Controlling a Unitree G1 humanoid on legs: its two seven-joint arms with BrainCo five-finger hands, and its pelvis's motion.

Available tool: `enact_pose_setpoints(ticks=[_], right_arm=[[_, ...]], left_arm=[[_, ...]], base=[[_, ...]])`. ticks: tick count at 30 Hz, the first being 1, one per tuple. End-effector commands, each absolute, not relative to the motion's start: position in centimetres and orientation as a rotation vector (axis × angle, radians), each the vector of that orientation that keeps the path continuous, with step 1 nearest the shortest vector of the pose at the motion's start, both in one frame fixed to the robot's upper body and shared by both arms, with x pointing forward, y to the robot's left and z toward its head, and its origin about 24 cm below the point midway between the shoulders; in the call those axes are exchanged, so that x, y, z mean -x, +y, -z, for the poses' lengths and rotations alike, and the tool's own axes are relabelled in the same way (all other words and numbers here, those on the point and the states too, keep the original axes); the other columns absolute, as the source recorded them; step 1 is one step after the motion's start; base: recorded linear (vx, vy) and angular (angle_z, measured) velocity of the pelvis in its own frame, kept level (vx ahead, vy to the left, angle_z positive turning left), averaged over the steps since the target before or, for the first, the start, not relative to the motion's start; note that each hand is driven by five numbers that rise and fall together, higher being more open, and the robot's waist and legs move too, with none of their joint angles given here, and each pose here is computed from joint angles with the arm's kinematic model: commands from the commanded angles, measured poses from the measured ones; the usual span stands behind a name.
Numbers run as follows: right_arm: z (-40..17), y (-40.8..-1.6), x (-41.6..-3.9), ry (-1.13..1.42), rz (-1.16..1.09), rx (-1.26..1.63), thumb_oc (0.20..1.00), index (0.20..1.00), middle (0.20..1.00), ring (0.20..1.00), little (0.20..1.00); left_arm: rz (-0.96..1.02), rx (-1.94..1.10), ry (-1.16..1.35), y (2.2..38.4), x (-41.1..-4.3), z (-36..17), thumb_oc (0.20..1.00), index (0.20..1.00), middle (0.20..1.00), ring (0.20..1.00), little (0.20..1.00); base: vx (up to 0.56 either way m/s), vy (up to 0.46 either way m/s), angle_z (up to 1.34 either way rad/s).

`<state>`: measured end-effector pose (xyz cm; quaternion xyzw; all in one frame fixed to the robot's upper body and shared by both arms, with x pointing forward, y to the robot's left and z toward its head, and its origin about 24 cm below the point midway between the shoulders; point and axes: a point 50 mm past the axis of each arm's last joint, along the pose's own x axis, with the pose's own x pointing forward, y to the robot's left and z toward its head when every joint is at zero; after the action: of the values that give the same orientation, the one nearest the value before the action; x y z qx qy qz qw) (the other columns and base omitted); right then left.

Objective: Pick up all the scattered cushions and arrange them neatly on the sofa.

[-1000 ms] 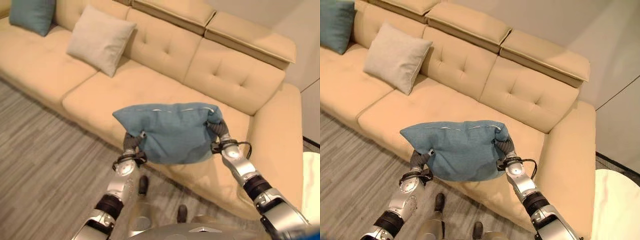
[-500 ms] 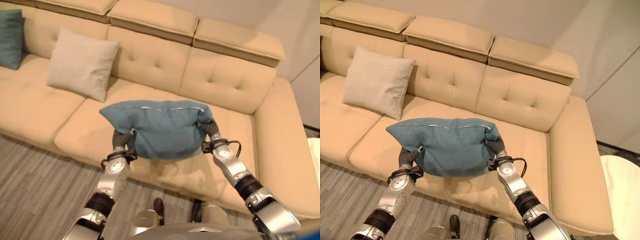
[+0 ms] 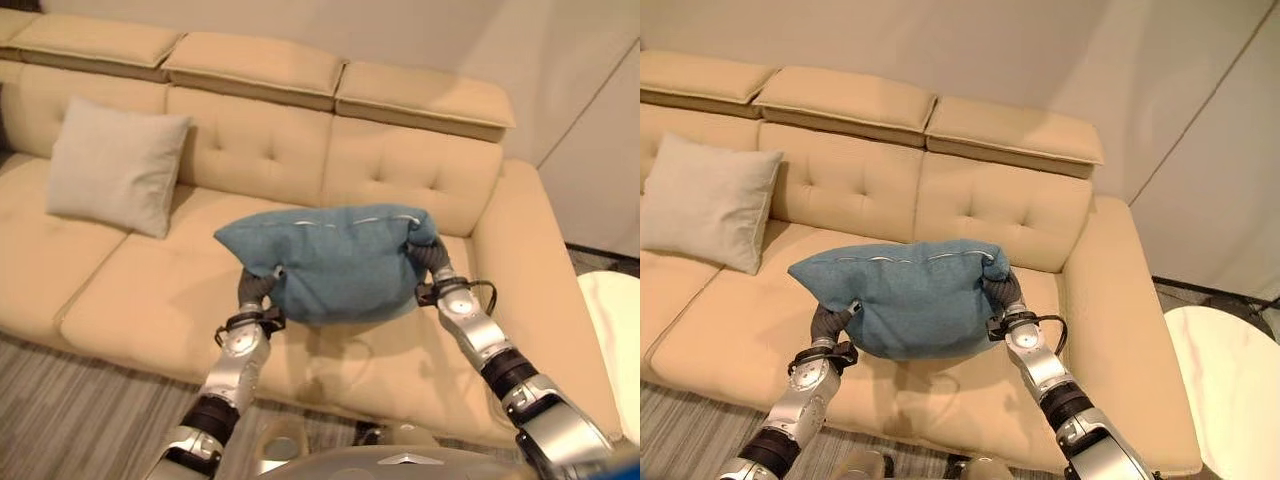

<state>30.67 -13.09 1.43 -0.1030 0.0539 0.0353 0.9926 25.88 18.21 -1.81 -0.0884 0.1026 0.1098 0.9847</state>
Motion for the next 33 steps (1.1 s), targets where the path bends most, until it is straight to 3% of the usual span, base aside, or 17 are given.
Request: enact_pose_setpoints(ticks=[1,7,14,25,33], right_arm=[[-7.2,-8.6,-32.2,-0.171,-0.215,0.119,0.2,0.2,0.2,0.2,0.2],[-7.5,-9.2,-32.2,-0.181,-0.207,0.119,0.2,0.2,0.2,0.2,0.2],[-10.5,-8.4,-33.3,-0.278,-0.222,0.128,0.2,0.2,0.2,0.2,0.2],[-22.4,-6.2,-36.5,-0.619,-0.202,0.187,0.2,0.2,0.2,0.2,0.2],[-28.0,-6.1,-37.6,-0.732,-0.145,0.263,0.2,0.2,0.2,0.2,0.2]], left_arm=[[0.05,0.226,-0.091,12.5,-29.0,-4.7,0.2,0.2,0.2,0.2,0.2],[0.049,0.211,-0.117,12.9,-29.3,-5.4,0.2,0.2,0.2,0.2,0.2],[0.046,0.153,-0.27,13.5,-31.2,-9.5,0.2,0.2,0.2,0.2,0.2],[0.04,0.144,-0.624,11.1,-35.8,-21.9,0.2,0.2,0.2,0.2,0.2],[0.062,0.177,-0.711,8.9,-37.3,-27.2,0.2,0.2,0.2,0.2,0.2]], base=[[0.08,0.127,-0.66],[0.1,0.19,-0.33],[0.06,0.121,-0.13],[-0.09,0.022,-0.02],[-0.09,0.003,0.0]])
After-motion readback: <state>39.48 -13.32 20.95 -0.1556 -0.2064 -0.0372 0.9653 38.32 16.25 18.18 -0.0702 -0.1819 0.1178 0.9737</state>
